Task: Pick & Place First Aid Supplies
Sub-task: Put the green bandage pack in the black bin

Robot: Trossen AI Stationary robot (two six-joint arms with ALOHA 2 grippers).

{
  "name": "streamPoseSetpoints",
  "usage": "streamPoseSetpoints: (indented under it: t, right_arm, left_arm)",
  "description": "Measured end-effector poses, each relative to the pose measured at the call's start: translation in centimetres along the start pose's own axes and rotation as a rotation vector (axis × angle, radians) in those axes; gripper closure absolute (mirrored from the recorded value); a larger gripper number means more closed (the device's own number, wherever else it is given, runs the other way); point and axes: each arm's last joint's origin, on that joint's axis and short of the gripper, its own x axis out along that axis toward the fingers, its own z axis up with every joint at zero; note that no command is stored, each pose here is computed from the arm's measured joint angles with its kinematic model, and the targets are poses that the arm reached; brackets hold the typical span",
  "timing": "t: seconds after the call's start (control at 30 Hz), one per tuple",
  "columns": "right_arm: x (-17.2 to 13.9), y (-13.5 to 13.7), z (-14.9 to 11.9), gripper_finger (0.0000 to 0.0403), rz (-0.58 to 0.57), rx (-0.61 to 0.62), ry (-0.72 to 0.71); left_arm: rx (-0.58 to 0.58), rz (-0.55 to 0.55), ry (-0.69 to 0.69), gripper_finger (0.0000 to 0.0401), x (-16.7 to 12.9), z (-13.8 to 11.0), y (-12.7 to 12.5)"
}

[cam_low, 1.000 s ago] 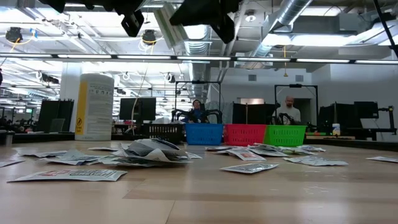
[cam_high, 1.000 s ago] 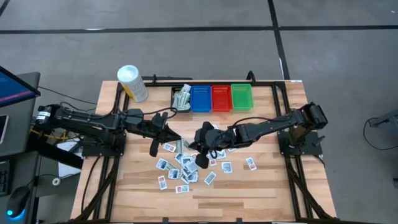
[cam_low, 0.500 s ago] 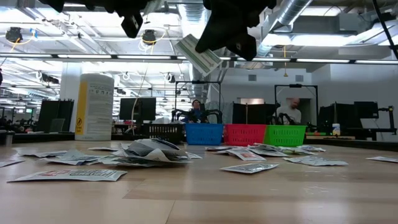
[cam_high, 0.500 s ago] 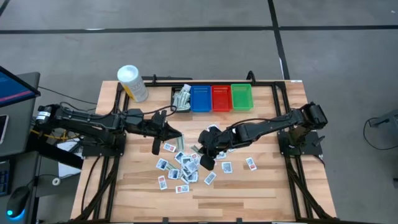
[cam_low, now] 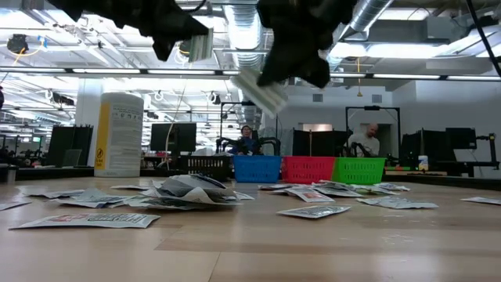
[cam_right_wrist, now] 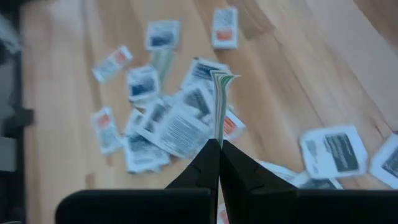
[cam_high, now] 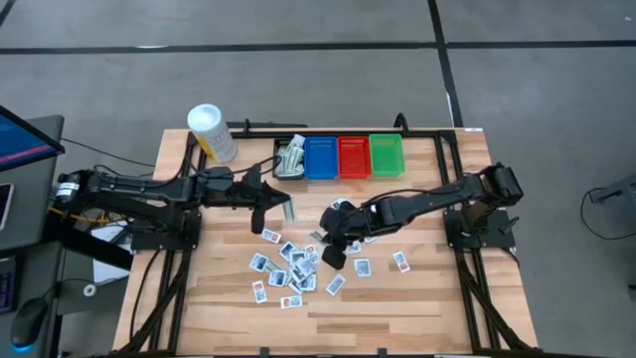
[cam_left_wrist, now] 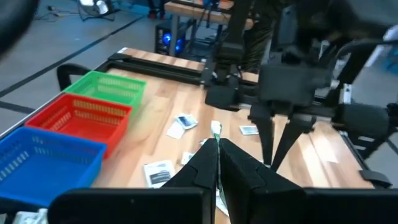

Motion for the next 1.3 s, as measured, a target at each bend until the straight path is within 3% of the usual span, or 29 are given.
streamPoseSetpoints:
  t: [0.33, 0.73, 1.07, 1.3]
  right_arm:
    - [2.8, -2.6, -2.8, 0.0403, 0.080, 0.136, -0.016]
    - [3.4, -3.2, -4.1, 0.0394, 0.064, 0.147, 0.004]
    - [3.5, -4.1, -4.0, 0.0317, -0.033, 0.156, -0.049]
    - [3.6, -5.7, -2.9, 0.0265, -0.069, 0.016, -0.079]
  left_arm:
    - [-0.005, 0.011, 0.002, 0.0385, 0.0, 0.0, 0.5]
    - [0.010, 0.011, 0.003, 0.0385, 0.0, 0.0, 0.5]
    - [0.073, 0.092, -0.002, 0.0385, 0.0, 0.2, 2.3]
    - [0.134, 0.227, 0.049, 0.0385, 0.7, -0.3, 5.6]
